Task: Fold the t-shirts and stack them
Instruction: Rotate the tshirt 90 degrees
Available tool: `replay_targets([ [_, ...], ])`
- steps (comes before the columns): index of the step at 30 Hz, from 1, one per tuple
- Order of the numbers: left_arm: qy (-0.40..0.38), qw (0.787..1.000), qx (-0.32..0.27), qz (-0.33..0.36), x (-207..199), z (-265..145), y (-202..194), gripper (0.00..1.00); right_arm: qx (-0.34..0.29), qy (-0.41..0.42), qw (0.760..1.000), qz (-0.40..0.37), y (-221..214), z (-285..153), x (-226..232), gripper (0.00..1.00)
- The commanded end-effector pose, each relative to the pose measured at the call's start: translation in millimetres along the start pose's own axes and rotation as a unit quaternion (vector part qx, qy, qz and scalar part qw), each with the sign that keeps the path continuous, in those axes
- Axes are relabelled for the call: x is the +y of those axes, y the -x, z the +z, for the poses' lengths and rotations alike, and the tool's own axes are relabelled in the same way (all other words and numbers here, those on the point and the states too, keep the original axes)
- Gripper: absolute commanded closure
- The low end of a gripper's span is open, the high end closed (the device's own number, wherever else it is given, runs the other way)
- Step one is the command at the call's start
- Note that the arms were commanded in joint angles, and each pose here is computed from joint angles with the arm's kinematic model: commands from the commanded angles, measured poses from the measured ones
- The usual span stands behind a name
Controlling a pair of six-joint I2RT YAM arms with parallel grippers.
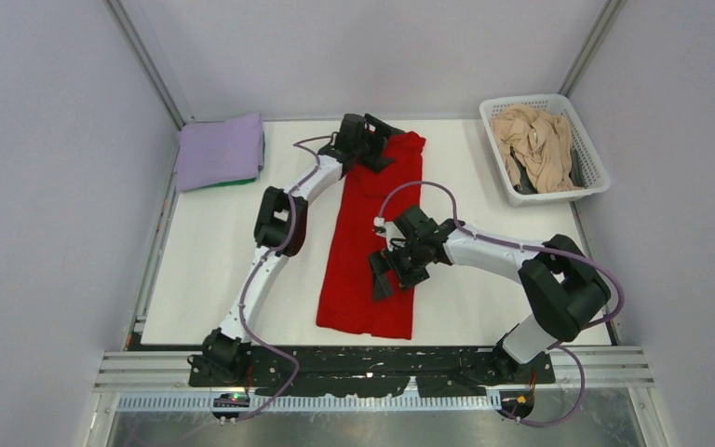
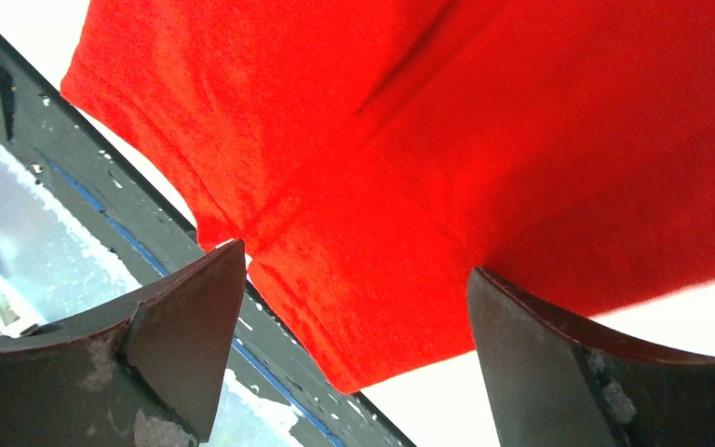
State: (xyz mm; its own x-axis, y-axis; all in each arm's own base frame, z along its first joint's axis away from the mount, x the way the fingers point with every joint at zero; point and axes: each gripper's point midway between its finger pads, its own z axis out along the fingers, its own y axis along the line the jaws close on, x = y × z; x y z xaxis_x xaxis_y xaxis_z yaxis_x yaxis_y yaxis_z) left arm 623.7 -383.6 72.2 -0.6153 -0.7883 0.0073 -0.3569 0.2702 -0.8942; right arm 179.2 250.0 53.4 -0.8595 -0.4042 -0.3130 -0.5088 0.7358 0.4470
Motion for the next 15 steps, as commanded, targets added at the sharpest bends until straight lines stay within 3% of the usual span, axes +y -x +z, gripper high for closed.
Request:
replay_targets([
  [1, -0.005, 0.994, -0.104, 0.038, -42, -33, 69, 0.01, -0.112, -0.055, 0.992, -0.019, 44, -49, 2, 0.05],
  [6, -0.07, 0.979, -0.127, 0.145, -139, -106, 74, 0.0, -0.211, -0.098, 0.972, 0.037, 59, -83, -17, 0.05],
  [10, -0.118, 0.956, -0.092, 0.252, -201, -189, 39, 0.0, -0.225, -0.084, 0.965, 0.106, 53, -78, -36, 0.05],
  [13, -0.097, 0.935, -0.053, 0.337, -196, -253, 3, 0.0, -0.2, -0.043, 0.971, 0.125, 46, -69, -38, 0.04],
  [15, -0.05, 0.921, -0.029, 0.386, -158, -287, -20, 0.0, -0.198, -0.033, 0.971, 0.128, 40, -65, -37, 0.05],
])
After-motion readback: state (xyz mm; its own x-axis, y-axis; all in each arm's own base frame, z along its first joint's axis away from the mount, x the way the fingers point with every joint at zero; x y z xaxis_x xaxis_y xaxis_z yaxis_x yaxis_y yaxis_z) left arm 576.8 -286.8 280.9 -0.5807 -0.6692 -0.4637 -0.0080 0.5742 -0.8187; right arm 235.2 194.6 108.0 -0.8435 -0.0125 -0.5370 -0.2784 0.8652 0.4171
